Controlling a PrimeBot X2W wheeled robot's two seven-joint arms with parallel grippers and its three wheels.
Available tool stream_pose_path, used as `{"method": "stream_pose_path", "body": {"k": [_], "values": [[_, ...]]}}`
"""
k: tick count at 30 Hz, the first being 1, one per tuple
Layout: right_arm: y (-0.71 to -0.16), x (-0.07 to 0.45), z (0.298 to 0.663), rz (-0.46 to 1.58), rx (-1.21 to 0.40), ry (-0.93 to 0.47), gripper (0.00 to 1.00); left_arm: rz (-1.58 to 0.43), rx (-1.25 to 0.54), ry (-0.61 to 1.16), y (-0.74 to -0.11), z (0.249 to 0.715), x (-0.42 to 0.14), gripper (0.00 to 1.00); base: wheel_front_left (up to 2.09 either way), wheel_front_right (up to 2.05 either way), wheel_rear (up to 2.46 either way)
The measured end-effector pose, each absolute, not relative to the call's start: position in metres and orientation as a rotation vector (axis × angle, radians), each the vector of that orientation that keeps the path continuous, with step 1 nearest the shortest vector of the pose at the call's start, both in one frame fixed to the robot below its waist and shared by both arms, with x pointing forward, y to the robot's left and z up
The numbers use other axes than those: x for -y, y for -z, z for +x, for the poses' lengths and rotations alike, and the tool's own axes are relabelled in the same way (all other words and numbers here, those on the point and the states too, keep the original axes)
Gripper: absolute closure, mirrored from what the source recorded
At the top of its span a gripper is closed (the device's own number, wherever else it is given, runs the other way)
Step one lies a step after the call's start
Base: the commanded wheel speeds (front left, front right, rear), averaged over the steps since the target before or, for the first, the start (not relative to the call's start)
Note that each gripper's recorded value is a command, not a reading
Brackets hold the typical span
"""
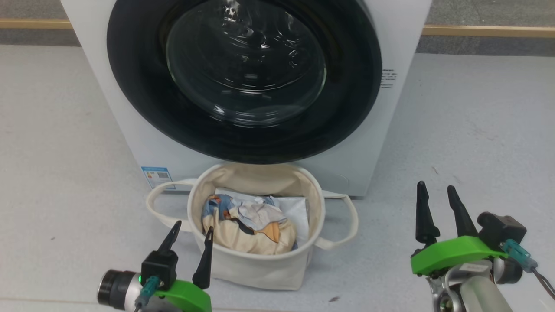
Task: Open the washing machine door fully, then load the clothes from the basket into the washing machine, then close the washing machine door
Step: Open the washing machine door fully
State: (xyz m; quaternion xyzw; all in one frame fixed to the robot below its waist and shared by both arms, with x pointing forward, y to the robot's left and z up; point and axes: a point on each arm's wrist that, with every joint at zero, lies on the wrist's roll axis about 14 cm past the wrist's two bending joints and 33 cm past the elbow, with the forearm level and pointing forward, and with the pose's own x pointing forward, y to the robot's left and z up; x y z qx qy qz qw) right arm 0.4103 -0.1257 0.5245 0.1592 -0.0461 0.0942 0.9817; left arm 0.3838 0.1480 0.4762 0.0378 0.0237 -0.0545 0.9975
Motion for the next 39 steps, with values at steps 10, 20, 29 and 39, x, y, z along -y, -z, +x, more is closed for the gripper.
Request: {"method": "stream_pose_path", "body": {"k": [10, 20, 29, 39], "values": [[-0.520, 0.120, 0.410, 0.319, 0.078, -0.205, 0.00, 0.084, -0.057, 0.096, -0.473, 0.383, -0.152, 0.00, 1.13, 1.31, -2.44], [-0.522, 0.116, 0.411, 0.315, 0.082, -0.219, 0.00, 0.090, -0.093, 0.081, -0.462, 0.380, -0.153, 0.00, 0.75, 0.73, -1.47], [-0.532, 0.113, 0.411, 0.306, 0.113, -0.235, 0.00, 0.093, -0.076, 0.068, -0.467, 0.381, -0.157, 0.00, 0.08, 0.08, -0.16], [-0.530, 0.111, 0.412, 0.308, 0.107, -0.238, 0.97, 0.079, -0.009, 0.095, -0.487, 0.384, -0.149, 0.00, 0.00, 0.00, 0.00]]}}
